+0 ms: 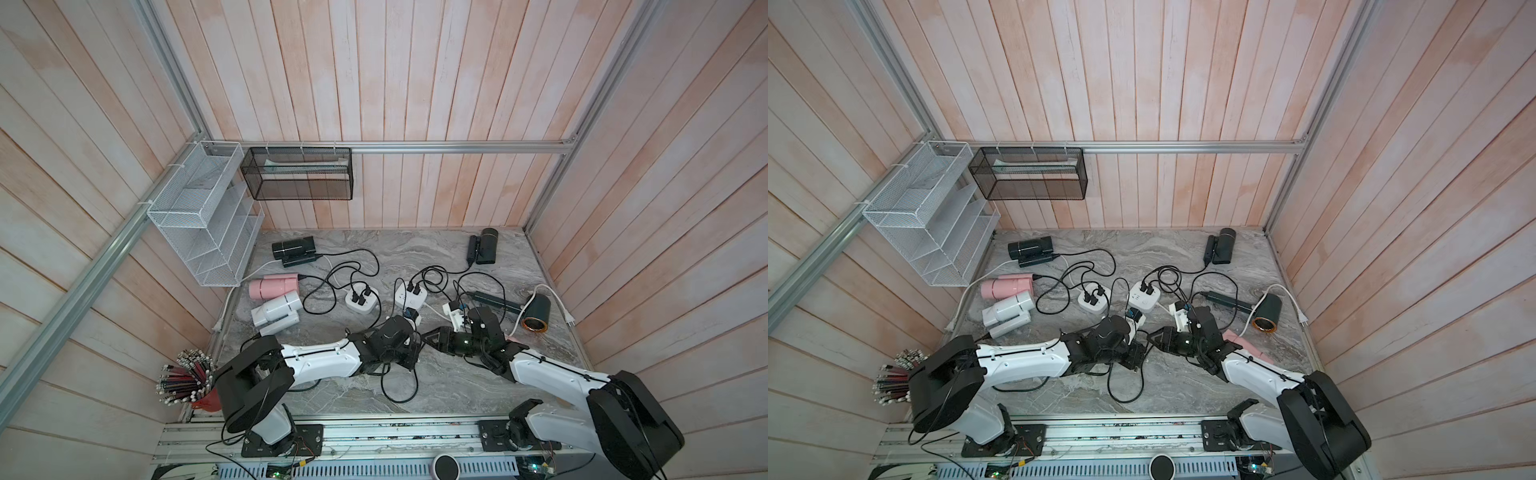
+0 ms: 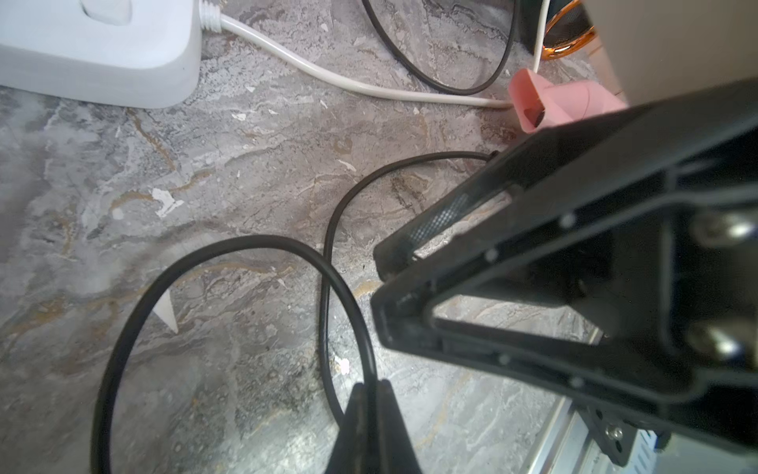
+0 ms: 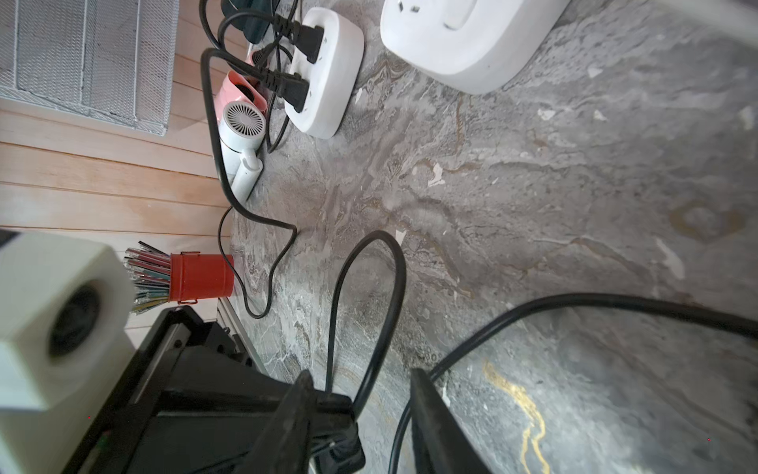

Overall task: Charge the blow dryers
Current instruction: Pick up the plug from the center of the board.

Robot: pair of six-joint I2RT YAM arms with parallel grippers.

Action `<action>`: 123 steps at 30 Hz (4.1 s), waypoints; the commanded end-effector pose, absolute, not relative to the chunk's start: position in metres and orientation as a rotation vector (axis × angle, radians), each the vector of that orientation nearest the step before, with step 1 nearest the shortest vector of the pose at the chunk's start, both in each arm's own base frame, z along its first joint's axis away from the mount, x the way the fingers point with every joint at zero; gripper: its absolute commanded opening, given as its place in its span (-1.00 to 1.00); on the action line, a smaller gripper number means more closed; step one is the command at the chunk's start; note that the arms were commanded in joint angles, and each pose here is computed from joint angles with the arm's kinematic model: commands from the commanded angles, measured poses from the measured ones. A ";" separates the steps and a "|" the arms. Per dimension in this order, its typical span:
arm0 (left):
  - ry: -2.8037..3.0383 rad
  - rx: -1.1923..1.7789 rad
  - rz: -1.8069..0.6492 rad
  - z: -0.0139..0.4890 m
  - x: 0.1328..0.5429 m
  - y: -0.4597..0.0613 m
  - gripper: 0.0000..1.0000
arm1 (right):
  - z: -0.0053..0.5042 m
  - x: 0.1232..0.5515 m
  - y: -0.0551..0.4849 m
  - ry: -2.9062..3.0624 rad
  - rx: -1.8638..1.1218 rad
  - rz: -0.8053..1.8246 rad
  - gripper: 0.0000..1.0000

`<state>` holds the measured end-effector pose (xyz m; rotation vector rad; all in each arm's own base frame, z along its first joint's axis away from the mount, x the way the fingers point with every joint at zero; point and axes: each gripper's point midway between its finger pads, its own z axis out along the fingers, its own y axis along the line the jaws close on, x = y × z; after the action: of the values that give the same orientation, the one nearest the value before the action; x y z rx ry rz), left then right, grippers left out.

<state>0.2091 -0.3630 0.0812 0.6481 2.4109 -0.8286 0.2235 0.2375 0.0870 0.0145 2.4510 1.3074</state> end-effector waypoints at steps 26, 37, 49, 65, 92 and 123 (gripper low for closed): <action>2.473 0.688 -1.016 0.097 0.189 -0.359 -0.14 | 0.109 0.230 0.263 2.415 -0.092 1.156 -0.95; 2.624 0.703 -0.973 0.077 0.186 -0.348 -0.29 | 0.112 0.228 0.276 2.425 -0.153 1.062 -0.95; 2.612 0.663 -0.978 0.074 0.193 -0.353 -0.58 | 0.112 0.227 0.279 2.430 -0.163 1.048 -0.94; 2.593 0.637 -0.966 0.080 0.202 -0.357 -0.53 | 0.108 0.226 0.283 2.440 -0.200 1.002 -0.95; 2.404 0.055 -1.324 0.134 0.252 -0.338 -0.71 | 0.139 0.195 0.245 2.298 -0.444 0.922 -0.02; 2.424 -0.010 -1.538 0.143 0.237 -0.341 -0.69 | 0.147 0.216 0.285 2.239 -0.570 0.918 -0.16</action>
<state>0.2440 -0.3394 0.1340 -0.0439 2.4520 -1.4813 0.2097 0.2783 0.1336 -0.5606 2.2858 0.9107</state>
